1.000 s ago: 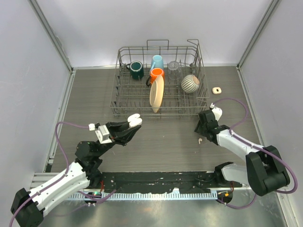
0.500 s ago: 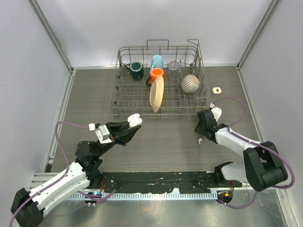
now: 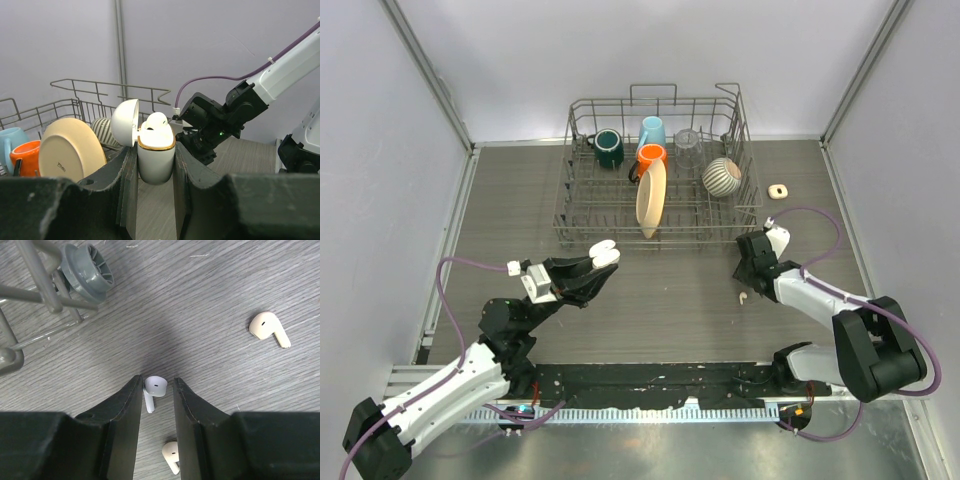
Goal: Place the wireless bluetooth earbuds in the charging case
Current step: Pick up the earbud from the center of the board.
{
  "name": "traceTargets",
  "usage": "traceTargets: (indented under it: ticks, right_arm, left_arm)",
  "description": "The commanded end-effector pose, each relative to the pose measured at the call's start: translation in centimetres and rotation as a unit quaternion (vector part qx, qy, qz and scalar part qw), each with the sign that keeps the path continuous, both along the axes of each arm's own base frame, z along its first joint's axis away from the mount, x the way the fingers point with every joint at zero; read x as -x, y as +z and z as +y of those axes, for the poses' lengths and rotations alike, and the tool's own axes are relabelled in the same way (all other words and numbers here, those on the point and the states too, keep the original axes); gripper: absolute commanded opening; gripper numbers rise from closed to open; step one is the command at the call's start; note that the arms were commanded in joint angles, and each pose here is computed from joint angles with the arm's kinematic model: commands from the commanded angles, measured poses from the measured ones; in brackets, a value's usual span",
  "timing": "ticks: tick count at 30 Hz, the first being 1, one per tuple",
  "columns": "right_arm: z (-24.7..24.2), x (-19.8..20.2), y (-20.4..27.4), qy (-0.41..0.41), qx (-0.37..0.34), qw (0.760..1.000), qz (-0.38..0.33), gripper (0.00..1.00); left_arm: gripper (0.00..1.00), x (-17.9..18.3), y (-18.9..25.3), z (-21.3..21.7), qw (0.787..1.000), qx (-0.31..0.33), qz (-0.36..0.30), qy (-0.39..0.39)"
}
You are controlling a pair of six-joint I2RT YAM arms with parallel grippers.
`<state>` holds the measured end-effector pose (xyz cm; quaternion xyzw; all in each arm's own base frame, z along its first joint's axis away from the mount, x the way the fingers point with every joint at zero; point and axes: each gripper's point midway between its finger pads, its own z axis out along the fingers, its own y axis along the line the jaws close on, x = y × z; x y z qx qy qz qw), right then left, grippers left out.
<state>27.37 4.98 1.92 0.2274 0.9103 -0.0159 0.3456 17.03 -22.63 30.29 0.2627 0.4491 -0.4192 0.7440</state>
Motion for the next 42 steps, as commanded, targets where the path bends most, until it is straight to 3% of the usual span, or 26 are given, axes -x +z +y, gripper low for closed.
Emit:
traceTargets:
  ticks: [1, 12, 24, 29, 42]
  right_arm:
    - [0.3, -1.4, 0.9, -0.016, -0.012, 1.000, -0.023, 0.36]
    - [0.2, -1.3, 0.7, -0.020, -0.010, 1.000, -0.019, 0.31]
    - [0.2, -1.3, 1.4, -0.017, -0.013, 0.999, -0.030, 0.16]
    - [0.4, -1.4, 2.5, -0.010, -0.025, 0.998, -0.052, 0.08]
    - [2.9, -1.0, 8.8, 0.043, -0.064, 0.984, -0.161, 0.01]
  left_arm:
    - [0.00, 0.2, 2.6, 0.6, 0.999, 0.025, -0.031, 0.009]
    - [0.00, 0.1, 2.6, 0.6, 0.999, 0.025, -0.030, 0.009]
    - [0.00, 0.1, 2.6, 0.6, 0.999, 0.025, -0.030, 0.009]
    - [0.00, 0.1, 2.6, 0.5, 0.999, 0.025, -0.029, 0.009]
    - [0.00, -0.2, 2.5, 0.5, 0.999, 0.028, -0.025, 0.013]
